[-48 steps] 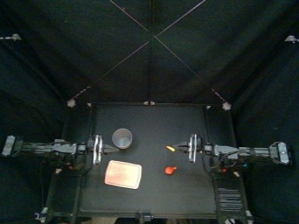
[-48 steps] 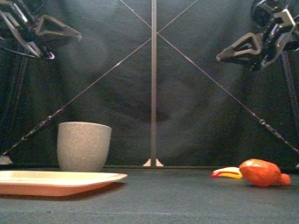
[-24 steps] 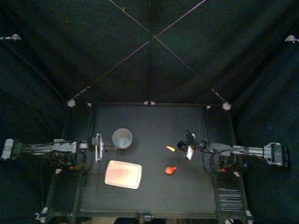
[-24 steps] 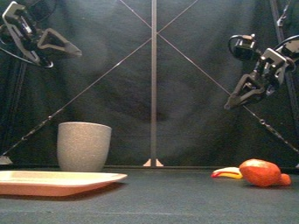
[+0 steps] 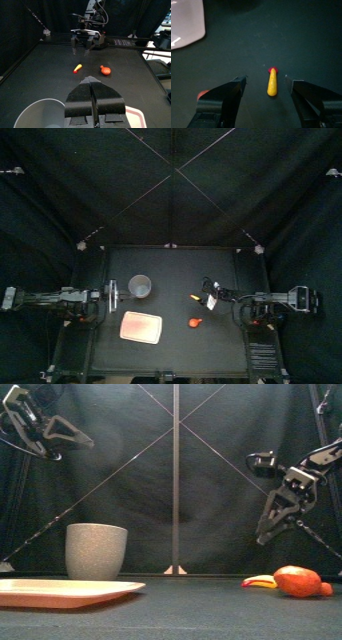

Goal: Pick the shrimp then place it in the grey bowl
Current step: Pick the shrimp

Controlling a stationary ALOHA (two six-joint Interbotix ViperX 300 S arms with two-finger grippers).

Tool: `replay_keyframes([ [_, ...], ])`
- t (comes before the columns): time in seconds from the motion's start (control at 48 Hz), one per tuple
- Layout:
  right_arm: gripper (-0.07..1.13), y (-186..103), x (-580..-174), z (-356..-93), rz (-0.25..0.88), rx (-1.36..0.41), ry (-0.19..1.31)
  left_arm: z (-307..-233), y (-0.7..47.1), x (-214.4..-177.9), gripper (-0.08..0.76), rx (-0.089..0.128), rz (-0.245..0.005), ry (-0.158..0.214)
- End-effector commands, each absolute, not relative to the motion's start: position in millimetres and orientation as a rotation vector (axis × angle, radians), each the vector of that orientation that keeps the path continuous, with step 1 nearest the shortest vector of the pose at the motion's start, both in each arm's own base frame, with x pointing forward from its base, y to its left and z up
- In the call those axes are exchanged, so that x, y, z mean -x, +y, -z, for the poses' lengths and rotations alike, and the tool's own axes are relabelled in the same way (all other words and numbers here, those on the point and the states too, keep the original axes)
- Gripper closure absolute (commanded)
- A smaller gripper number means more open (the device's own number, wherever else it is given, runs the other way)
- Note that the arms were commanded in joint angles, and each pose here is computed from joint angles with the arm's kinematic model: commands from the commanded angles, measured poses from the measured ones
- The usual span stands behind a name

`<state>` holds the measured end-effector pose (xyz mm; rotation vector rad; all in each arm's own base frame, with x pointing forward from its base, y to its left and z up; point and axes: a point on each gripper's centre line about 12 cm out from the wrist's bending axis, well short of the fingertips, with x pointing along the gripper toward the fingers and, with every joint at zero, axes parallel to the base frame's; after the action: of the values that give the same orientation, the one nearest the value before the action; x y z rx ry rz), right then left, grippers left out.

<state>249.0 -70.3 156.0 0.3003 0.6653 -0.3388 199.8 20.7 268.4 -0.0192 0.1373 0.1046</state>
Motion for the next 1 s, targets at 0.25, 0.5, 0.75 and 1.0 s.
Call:
replay_keyframes([
  [0.25,0.11,-78,-272,-124,0.357,-0.357,0.850,-270.4,21.1,-200.8,0.627,0.012,-0.106,0.118],
  [0.5,0.13,-89,-281,-115,0.377,-0.371,0.907,-264.4,21.0,-199.6,0.627,0.014,-0.106,0.130],
  [0.75,0.24,-96,-278,-110,0.400,-0.386,0.925,-263.4,20.1,-199.3,0.627,0.014,-0.101,0.124],
  [1.0,0.43,-94,-274,-106,0.398,-0.392,0.955,-263.3,20.1,-199.2,0.627,0.014,-0.101,0.121],
])
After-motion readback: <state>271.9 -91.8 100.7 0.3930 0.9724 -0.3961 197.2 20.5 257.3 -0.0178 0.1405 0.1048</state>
